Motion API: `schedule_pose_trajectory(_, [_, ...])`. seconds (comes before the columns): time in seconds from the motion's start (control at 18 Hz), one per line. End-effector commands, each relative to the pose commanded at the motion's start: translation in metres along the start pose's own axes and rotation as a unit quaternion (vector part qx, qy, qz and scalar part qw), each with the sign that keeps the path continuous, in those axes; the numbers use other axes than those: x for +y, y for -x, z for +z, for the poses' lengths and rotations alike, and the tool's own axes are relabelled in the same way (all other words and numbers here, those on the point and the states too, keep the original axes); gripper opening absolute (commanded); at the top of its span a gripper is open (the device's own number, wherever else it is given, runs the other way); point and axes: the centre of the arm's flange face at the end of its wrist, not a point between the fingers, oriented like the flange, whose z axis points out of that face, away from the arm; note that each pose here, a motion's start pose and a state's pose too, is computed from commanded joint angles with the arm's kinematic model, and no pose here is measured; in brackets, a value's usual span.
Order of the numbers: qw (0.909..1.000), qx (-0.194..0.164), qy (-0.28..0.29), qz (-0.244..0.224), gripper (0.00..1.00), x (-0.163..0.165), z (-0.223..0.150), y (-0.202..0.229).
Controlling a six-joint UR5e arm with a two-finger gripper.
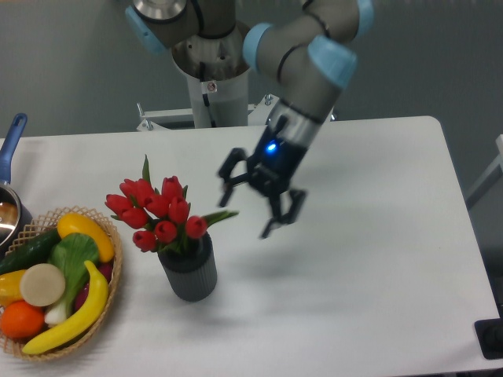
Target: Insert the flowers into the vase
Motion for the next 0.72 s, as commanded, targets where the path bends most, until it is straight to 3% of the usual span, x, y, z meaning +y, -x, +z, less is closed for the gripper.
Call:
schedule_pose_trajectory(0.22, [0.9916,-0.100,0.080,-0.011,1.00,0.060,-0.086,0.083])
schedule_pose_trajectory(0.39, [0.9860,-0.084,0.143,0.024,1.00,0.106,-0.126,0.107])
schedule_pose_trajectory(0.5, [0.9759,-0.068,0.201,0.052,1.00,0.148,-0.158,0.114])
schedule_pose_trajectory(0.61, [0.9626,-0.051,0.256,0.072,1.00,0.166,-0.179,0.110])
schedule_pose_trajectory(0.72, [0.9518,-0.027,0.299,0.062,1.00,0.197,-0.211,0.098])
